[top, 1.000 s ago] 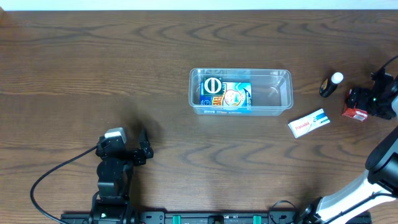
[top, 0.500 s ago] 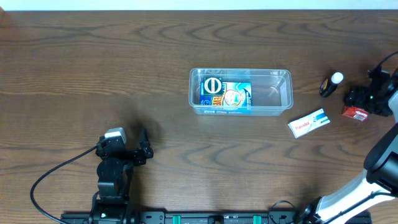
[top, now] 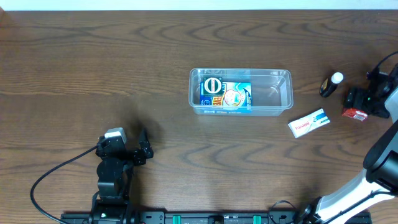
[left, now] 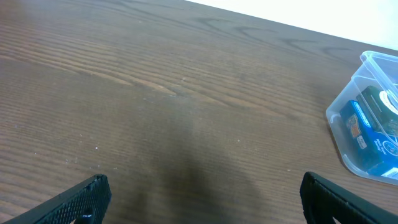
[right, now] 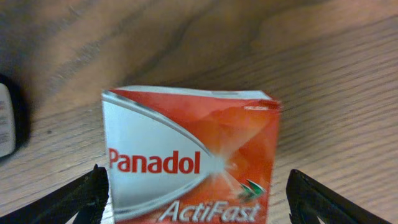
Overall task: Pack container
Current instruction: 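Lower the right gripper and close it on the red Panadol box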
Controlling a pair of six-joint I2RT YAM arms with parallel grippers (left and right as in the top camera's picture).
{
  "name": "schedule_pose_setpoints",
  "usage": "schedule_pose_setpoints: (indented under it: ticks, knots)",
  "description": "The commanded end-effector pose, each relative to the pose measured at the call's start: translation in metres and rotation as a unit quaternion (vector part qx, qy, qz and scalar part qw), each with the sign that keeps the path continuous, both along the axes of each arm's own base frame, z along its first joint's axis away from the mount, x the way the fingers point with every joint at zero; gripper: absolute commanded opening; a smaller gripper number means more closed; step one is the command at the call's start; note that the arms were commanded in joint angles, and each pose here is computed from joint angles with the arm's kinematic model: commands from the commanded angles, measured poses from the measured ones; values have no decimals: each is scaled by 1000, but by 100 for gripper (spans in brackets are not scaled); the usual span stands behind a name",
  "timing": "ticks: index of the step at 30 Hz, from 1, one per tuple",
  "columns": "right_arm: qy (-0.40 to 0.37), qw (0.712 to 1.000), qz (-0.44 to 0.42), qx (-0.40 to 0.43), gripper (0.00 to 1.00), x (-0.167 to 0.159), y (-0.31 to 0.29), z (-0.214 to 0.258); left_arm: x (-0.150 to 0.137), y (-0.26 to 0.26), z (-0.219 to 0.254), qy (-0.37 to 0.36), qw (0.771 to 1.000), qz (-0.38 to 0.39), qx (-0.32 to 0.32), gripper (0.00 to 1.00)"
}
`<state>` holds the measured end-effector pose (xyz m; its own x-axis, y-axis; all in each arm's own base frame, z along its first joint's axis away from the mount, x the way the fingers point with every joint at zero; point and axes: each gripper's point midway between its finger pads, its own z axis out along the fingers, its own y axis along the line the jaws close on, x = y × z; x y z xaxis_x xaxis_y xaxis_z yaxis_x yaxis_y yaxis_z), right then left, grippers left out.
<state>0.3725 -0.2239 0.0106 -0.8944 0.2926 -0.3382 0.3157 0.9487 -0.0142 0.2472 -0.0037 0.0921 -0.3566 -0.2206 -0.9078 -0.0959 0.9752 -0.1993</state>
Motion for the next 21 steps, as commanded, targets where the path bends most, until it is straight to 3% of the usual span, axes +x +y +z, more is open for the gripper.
schedule_pose_setpoints:
  ticks: [1,8,15,21]
  knots:
    - [21,1000,-4,10,89,-6,6,-18,-6,2,-18,29,1000,4,8,98]
    - [21,1000,-16,14,89,-7,5,-18,-6,2,-18,29,1000,4,8,98]
    - [21,999,-24,17,79,-8,5,-18,-6,2,-18,29,1000,4,8,98]
    - [18,999,-29,17,76,-7,5,-17,-6,2,-18,29,1000,4,8,98]
